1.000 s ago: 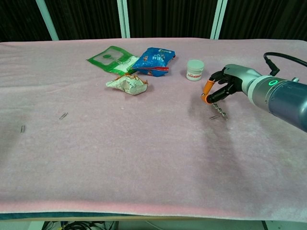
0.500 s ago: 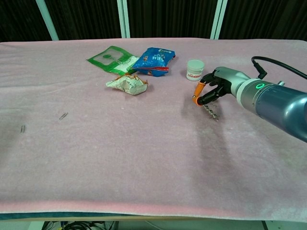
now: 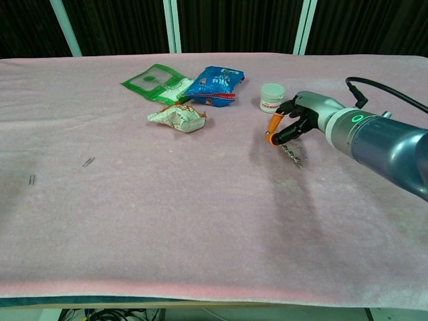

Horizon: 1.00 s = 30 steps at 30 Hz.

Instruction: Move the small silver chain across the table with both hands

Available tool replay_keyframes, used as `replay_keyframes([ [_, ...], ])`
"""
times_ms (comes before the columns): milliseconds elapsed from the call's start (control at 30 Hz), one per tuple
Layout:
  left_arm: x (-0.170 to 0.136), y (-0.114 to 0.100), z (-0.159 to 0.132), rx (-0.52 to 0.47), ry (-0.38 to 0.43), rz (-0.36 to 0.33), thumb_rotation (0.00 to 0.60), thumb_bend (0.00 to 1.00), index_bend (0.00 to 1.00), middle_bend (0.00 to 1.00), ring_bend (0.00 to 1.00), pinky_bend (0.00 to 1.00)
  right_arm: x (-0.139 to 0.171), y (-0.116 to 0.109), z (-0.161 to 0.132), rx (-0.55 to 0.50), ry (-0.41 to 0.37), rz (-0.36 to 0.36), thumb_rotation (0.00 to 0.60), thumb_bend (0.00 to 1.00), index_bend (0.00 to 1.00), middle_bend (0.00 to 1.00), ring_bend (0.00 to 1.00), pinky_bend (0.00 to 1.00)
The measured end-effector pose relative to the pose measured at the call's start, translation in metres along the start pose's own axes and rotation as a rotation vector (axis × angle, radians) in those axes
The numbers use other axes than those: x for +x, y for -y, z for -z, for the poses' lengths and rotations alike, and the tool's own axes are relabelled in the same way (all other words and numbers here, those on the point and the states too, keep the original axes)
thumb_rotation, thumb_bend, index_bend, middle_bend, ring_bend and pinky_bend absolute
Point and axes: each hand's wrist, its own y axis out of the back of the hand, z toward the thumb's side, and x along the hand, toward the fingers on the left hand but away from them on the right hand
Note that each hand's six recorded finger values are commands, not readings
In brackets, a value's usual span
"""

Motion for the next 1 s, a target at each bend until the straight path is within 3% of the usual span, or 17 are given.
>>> replay_keyframes([
  [567,-0.001,-0.001,0.001,0.005,-0.011,-0.008,0.6,0.07,0.06,0.03,0.0,0.0,-0.027,-0.024,0.006,0.014,0.018,0.07,0.6,0.36,0.61,0.0,0.05,0.23],
  [1000,0.0,0.0,0.002,0.007,-0.018,-0.007,0.6,0.07,0.06,0.03,0.0,0.0,-0.037,-0.016,0.008,-0.016,0.011,0.066,0.6,0.36,0.61,0.0,0.04,0.23],
])
